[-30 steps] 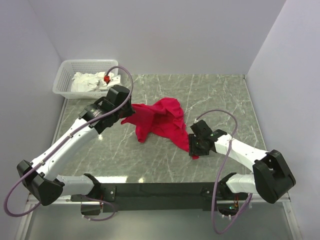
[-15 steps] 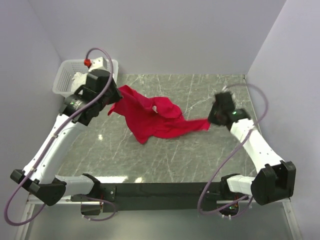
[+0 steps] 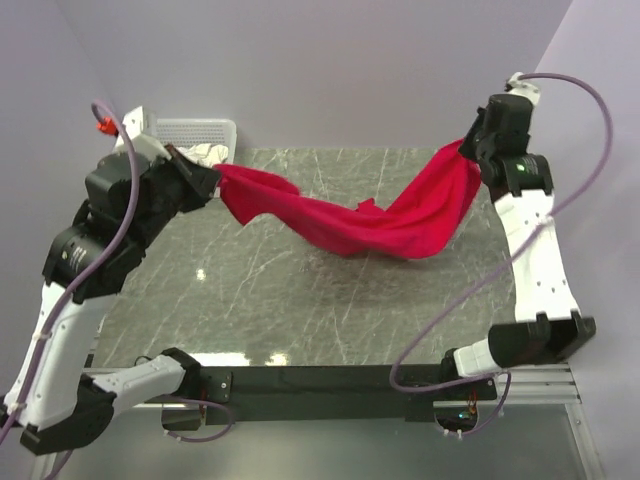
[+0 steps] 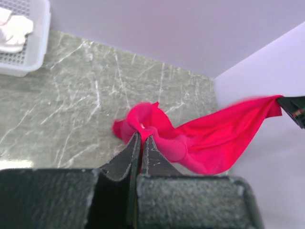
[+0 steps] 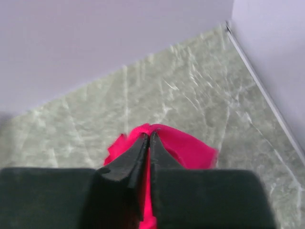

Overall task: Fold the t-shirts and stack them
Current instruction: Flatten the tshirt out

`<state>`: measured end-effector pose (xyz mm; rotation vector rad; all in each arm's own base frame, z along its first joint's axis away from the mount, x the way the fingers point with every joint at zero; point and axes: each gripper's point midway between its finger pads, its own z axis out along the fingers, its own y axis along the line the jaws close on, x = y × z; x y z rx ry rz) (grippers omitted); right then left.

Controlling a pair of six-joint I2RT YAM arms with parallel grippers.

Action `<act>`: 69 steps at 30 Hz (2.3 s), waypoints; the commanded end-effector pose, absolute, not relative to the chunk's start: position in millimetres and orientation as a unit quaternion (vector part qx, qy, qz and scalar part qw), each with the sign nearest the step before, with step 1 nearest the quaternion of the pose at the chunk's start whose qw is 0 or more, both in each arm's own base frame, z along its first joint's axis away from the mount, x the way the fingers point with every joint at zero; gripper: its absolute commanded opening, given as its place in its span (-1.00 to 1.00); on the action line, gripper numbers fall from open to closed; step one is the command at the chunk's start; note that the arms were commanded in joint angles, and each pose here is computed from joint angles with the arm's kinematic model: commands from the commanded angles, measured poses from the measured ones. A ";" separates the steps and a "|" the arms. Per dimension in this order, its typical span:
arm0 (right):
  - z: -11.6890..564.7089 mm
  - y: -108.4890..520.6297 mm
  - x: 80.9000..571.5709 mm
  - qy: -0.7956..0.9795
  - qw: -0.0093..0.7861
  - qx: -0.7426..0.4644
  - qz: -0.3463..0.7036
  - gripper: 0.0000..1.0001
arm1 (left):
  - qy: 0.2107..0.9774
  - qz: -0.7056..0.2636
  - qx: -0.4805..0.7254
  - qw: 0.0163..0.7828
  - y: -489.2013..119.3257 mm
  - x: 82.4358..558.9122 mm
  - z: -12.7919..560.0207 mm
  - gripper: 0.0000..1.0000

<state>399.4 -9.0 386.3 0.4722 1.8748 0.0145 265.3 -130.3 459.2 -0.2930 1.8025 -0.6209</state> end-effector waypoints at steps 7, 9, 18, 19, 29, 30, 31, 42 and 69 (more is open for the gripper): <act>254.8 10.1 421.3 0.889 0.416 0.190 0.009 0.04 | 0.808 -0.202 -0.191 0.520 -113.5 270.7 331.9 -0.99; 244.0 20.9 411.4 0.888 0.417 0.193 0.033 0.06 | 0.811 -0.202 -0.197 0.513 -114.2 270.0 314.2 -0.99; 127.8 78.6 288.5 0.920 0.328 0.173 0.124 0.03 | 0.835 -0.175 -0.176 0.491 -114.8 269.7 271.2 -0.99; 109.5 80.8 267.7 0.926 0.313 0.171 0.123 0.03 | 0.835 -0.174 -0.173 0.493 -114.4 269.0 272.2 -0.99; 56.0 81.0 231.4 0.920 0.264 0.249 0.150 0.20 | 0.826 -0.148 -0.154 0.522 -102.4 269.8 274.3 -0.99; 50.4 82.3 232.5 0.922 0.256 0.251 0.148 0.21 | 0.825 -0.149 -0.153 0.523 -102.4 269.4 274.0 -0.99; 47.8 82.2 234.5 0.920 0.255 0.259 0.150 0.20 | 0.826 -0.149 -0.153 0.522 -102.2 269.1 273.1 -0.99; 39.4 74.1 260.7 0.908 0.278 0.285 0.135 -0.56 | 0.834 -0.152 -0.148 0.509 -102.1 260.3 252.2 -0.99; 164.6 100.0 469.8 0.933 0.336 0.127 0.012 -0.10 | 0.853 -0.135 -0.120 0.489 -114.4 279.0 227.0 -0.99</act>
